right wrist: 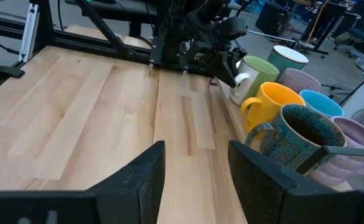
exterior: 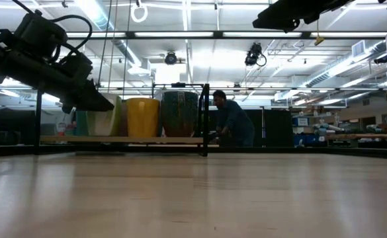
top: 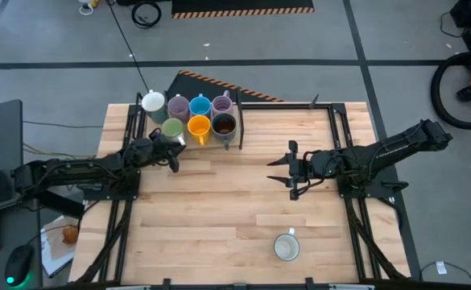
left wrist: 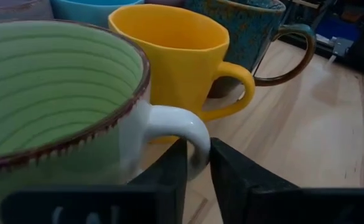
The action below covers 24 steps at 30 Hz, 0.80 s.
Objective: Place coffee mugs
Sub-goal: Put the green mug on the shelf
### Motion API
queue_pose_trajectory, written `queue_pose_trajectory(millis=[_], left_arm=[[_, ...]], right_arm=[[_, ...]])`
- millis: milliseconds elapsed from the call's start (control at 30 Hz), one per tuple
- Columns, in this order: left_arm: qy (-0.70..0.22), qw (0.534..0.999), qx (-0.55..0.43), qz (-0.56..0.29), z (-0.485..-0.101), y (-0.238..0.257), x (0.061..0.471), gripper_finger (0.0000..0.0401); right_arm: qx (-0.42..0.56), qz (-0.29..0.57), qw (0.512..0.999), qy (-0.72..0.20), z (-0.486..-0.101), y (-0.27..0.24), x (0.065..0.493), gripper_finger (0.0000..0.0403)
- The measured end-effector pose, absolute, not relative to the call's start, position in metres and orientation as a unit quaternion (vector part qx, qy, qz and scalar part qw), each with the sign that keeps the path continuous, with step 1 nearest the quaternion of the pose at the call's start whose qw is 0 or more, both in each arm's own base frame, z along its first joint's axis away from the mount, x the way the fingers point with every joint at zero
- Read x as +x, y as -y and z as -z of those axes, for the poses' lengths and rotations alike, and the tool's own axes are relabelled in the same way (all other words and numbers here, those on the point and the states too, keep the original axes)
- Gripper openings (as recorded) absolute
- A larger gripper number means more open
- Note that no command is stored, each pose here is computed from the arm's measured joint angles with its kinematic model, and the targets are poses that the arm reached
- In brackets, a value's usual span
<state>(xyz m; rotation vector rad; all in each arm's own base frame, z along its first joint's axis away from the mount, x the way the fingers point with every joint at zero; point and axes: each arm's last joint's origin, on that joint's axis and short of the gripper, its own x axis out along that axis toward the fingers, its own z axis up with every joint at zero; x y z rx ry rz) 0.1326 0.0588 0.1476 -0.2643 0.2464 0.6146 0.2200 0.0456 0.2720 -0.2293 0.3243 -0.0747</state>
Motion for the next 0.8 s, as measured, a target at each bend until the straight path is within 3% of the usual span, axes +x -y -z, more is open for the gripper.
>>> queue_pose_trajectory(millis=[333, 800], left_arm=[[-0.124, 0.945, -0.122, -0.277, -0.148, -0.058, 0.133, 0.0148], [-0.202, 0.932, -0.114, -0.278, -0.166, -0.06, 0.139, 0.0153]], right_arm=[[-0.114, 0.037, 0.98, -0.161, -0.272, -0.046, 0.22, 0.0181], [-0.113, 0.037, 0.98, -0.161, -0.272, -0.046, 0.22, 0.0181]])
